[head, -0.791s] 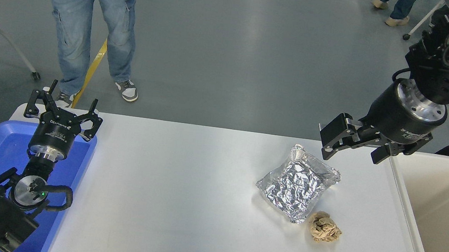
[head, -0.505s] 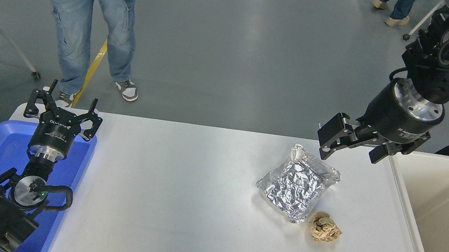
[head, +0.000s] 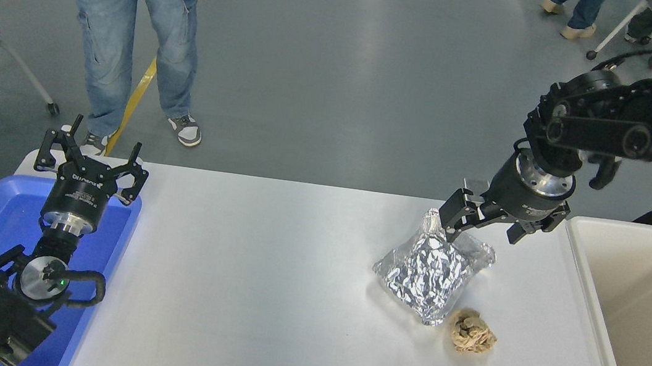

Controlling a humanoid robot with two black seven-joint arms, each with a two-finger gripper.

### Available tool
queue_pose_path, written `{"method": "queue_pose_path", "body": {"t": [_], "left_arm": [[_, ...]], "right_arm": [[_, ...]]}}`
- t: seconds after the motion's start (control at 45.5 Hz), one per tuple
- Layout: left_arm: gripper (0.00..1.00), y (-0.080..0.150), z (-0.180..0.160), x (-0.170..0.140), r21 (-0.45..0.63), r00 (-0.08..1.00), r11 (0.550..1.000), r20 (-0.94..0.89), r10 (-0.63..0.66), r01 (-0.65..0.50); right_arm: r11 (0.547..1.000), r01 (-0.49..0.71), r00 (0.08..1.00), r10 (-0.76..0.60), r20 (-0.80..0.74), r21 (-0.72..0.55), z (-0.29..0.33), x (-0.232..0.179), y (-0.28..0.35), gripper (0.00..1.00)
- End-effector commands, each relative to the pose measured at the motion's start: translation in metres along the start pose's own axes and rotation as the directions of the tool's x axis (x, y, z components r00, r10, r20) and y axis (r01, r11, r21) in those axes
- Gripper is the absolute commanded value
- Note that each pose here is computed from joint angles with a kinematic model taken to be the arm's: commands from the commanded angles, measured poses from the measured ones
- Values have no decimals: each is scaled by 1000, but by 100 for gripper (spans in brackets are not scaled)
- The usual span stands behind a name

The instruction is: Pick up foil plate and place in dustbin

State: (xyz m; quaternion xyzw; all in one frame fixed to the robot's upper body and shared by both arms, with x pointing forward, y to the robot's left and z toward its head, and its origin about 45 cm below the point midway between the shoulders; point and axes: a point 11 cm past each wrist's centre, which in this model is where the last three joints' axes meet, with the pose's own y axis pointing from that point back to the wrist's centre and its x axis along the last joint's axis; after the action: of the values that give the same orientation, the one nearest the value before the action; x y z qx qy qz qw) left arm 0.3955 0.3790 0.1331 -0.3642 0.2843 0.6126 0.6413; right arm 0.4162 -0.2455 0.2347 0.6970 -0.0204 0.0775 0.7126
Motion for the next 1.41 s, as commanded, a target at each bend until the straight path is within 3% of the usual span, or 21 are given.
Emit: {"method": "queue_pose_path", "body": {"t": [0.0,0.308,0.527,0.593,0.681,0.747,0.769,0.791,0.813,1.385], "left_arm": [[100,0,0,0,0,1000,1000,1,1,-1],[100,0,0,0,0,1000,1000,1,1,-1],[100,0,0,0,0,1000,1000,1,1,-1],[100,0,0,0,-1,1000,1000,-1,1,-1],[100,0,0,0,-1,1000,1000,0,1,-1],[100,0,0,0,0,1000,1000,1,1,-1],[100,0,0,0,0,1000,1000,1,1,-1],[100,0,0,0,0,1000,1000,1,1,-1],[100,0,0,0,-1,1000,1000,0,1,-1],[100,0,0,0,-1,1000,1000,-1,1,-1]], "right_arm": [[999,-48,995,51,90,-25,28,-3,-74,100],[994,-97,983,105,149,-59,47,-32,-130,100],[993,-121,971,121,204,-17,25,-46,-159,96],[991,-132,969,130,212,-3,17,-49,-165,80],[991,-134,968,128,218,14,9,-51,-170,35],[990,-140,963,131,237,24,7,-52,-172,25],[989,-145,962,134,239,27,6,-52,-172,18],[989,-148,961,137,242,28,5,-52,-173,2],[988,-151,959,139,246,29,5,-52,-174,0],[981,-192,960,182,214,27,0,-27,-151,0]]}}
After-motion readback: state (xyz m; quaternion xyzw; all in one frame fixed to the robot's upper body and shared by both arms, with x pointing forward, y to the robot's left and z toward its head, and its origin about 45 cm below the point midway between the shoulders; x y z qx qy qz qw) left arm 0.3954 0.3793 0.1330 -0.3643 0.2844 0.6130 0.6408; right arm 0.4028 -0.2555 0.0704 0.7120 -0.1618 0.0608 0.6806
